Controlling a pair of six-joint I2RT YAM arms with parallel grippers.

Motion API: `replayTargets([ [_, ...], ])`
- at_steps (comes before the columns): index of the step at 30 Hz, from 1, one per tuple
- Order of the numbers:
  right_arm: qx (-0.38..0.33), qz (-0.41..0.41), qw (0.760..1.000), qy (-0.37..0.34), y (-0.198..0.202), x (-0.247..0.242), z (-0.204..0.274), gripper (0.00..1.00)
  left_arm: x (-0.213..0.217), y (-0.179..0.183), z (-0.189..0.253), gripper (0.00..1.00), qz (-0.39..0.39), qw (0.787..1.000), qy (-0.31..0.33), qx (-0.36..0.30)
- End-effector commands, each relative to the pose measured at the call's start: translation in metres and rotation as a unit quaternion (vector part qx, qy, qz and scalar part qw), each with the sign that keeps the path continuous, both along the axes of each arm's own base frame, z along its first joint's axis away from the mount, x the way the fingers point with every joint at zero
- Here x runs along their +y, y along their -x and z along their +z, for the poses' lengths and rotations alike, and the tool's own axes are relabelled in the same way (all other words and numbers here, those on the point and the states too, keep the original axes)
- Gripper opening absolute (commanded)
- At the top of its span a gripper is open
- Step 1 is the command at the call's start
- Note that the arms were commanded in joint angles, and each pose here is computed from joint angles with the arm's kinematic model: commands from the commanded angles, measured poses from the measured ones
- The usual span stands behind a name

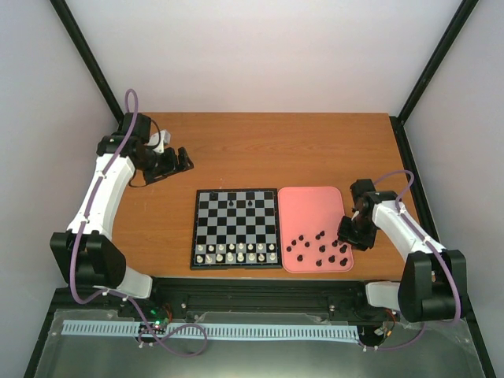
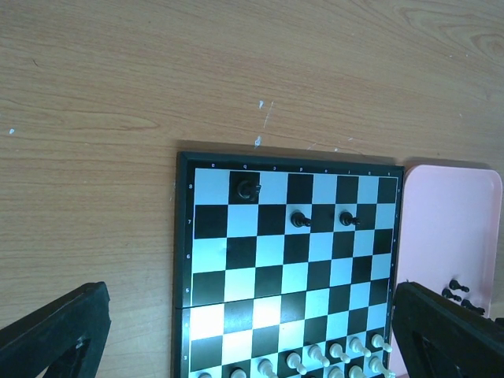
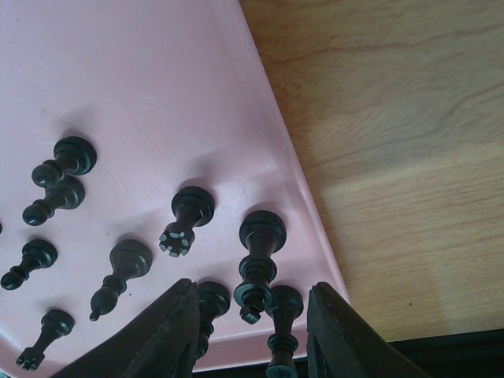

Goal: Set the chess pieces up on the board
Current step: Pick up the chess piece from the storage box.

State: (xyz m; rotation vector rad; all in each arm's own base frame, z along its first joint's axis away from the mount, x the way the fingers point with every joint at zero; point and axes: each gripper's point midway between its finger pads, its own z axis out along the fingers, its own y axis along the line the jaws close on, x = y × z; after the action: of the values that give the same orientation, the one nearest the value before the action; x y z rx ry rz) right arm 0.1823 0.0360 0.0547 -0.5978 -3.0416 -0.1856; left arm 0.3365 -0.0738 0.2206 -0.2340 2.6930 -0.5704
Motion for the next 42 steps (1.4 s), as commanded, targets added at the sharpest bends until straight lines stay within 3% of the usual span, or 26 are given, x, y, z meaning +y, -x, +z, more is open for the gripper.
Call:
replayTargets([
  [1,0.006,-0.001,1.0,0.0,0.002,-0.001,-0.005,0.39,-0.003,-0.007,0.006,1.0,0.0,1.0,0.006,-0.012],
  [9,0.015,-0.001,1.0,0.003,0.003,-0.002,-0.01,0.37,-0.002,-0.006,0.002,1.0,0.0,1.0,0.004,-0.007],
  [18,0.021,-0.002,1.0,0.006,0.003,-0.003,-0.015,0.26,-0.002,-0.005,0.0,1.0,0.0,1.0,0.002,-0.004],
  [30,0.028,-0.003,1.0,0.005,0.002,-0.003,-0.02,0.26,-0.002,-0.006,0.0,1.0,0.0,1.0,0.002,-0.004],
  [39,0.032,-0.005,0.999,0.01,0.004,-0.004,-0.021,0.15,-0.002,-0.005,0.001,1.0,-0.001,1.0,0.003,-0.007],
  [42,0.032,-0.007,0.999,0.014,0.004,-0.005,-0.021,0.07,-0.002,-0.004,0.001,1.0,-0.001,1.0,0.003,-0.006],
])
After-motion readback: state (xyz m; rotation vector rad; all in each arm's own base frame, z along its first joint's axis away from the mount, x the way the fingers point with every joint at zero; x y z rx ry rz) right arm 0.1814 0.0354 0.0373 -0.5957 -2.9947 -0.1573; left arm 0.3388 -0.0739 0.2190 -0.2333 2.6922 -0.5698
